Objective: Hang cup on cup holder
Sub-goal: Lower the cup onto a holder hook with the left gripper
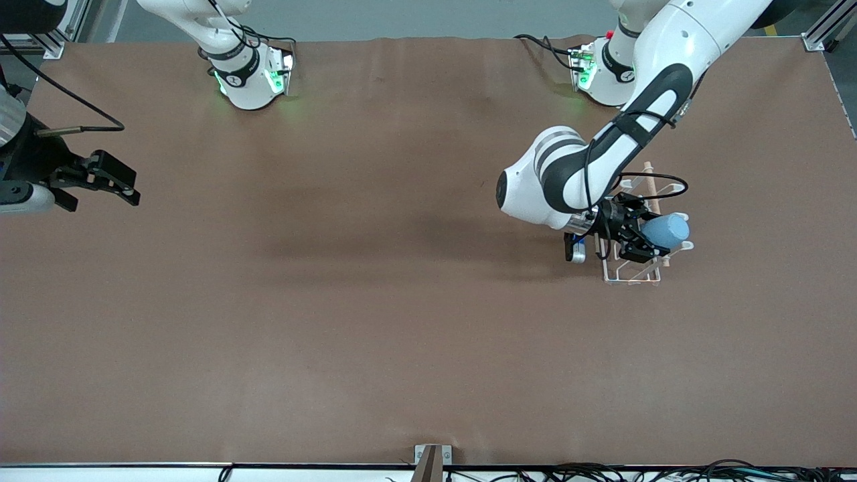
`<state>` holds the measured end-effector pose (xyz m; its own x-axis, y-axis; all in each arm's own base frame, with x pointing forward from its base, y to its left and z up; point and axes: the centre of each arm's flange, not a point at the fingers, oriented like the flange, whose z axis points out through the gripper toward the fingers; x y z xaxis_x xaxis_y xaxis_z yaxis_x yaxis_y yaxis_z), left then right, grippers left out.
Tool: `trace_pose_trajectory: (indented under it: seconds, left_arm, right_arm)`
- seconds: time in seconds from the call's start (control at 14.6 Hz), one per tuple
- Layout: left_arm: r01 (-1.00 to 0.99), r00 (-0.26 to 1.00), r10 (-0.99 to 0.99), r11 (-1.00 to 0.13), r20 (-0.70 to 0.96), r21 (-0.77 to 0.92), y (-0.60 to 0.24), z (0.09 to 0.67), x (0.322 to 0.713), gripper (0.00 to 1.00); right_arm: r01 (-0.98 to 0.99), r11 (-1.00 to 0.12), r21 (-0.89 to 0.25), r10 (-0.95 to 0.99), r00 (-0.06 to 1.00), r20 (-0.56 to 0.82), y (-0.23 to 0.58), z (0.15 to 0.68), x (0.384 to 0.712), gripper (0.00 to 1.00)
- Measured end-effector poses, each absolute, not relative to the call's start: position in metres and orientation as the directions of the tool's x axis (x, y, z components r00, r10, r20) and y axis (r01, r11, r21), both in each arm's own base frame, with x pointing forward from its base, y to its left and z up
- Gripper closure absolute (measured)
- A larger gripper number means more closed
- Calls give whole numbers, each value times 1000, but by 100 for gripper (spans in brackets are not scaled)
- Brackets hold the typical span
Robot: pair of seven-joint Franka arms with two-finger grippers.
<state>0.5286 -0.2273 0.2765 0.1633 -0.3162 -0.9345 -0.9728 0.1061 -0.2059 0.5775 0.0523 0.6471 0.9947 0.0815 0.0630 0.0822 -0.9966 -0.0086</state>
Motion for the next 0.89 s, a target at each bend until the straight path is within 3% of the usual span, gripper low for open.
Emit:
trace_pose_trajectory:
  seconds: [0.41, 0.48, 0.55, 0.62, 0.89]
  left_arm:
    - [-965, 205, -322, 93, -924, -246, -227, 241, 527, 19]
    - [-959, 230, -325, 84, -917, -270, -227, 239, 526, 14]
    - [-951, 260, -329, 75, -908, -299, -229, 237, 525, 4]
    - [-940, 298, -333, 63, -895, -336, -231, 236, 524, 0]
    - [-835, 529, -347, -52, -775, -547, -237, 238, 524, 0]
  right_arm:
    - [89, -996, -1, 89, 995, 45, 58, 643, 563, 0]
    - [90, -996, -1, 90, 995, 41, 59, 642, 562, 0]
    - [90, -996, 0, 90, 995, 39, 59, 641, 561, 0]
    - [90, -996, 0, 90, 995, 36, 59, 640, 561, 0]
    - [89, -996, 0, 89, 995, 37, 59, 640, 560, 0]
